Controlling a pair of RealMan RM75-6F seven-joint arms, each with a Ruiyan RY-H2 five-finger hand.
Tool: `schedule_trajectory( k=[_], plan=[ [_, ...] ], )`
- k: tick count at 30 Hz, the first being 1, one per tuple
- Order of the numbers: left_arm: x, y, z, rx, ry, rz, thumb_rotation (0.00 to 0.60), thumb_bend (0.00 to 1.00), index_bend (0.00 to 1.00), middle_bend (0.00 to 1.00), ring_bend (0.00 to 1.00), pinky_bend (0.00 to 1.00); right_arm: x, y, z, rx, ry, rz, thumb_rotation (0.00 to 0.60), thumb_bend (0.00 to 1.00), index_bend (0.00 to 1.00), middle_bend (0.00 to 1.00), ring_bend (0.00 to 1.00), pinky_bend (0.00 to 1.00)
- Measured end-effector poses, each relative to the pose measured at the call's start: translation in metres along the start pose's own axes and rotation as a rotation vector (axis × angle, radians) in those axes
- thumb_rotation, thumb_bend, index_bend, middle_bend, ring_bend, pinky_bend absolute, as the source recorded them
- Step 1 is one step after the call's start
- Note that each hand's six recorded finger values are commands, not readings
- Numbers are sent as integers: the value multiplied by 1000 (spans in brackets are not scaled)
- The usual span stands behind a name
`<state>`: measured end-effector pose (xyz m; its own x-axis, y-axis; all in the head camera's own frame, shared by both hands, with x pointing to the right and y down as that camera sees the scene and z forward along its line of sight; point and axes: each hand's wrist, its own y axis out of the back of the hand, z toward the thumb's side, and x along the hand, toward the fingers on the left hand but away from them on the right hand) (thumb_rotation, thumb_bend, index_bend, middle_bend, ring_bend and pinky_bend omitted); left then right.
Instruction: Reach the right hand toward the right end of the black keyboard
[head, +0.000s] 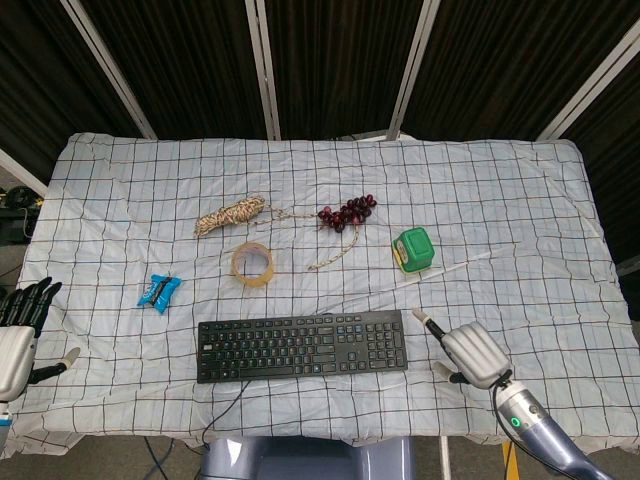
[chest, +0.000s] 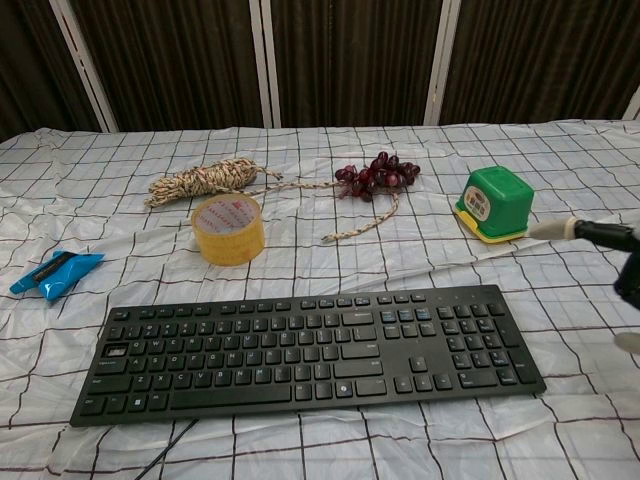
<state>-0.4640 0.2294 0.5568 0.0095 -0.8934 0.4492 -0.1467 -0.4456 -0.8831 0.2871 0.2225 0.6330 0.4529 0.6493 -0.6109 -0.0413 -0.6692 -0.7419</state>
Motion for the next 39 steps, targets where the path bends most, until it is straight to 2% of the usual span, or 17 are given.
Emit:
schedule_trajectory(
  k=[7, 13, 17, 24, 39],
  plan=[
    [1, 0, -1, -2, 0, -2, 600, 177, 0, 0, 0, 0, -17, -4, 28, -6, 66, 38, 600, 340, 4, 833, 834, 743],
    [1, 1, -1, -5, -1, -2, 600, 176, 0, 0, 0, 0, -23, -10, 41, 4, 93, 89, 600, 375, 73, 839, 846, 745],
    [1, 1, -1, -4, -2, -3, 600, 177, 0, 0, 0, 0, -21, -15, 40, -3, 79, 127, 600, 415, 92, 853, 861, 751],
    [1, 0, -1, 0, -2, -3, 600, 176, 0, 0, 0, 0, -14, -30, 35, -18, 40, 186, 600, 423, 100, 854, 862, 751],
    [1, 0, -1, -4, -4, -4, 600, 177, 0, 0, 0, 0, -19, -45, 32, -25, -26, 207, 600, 422, 99, 854, 862, 751]
  ],
)
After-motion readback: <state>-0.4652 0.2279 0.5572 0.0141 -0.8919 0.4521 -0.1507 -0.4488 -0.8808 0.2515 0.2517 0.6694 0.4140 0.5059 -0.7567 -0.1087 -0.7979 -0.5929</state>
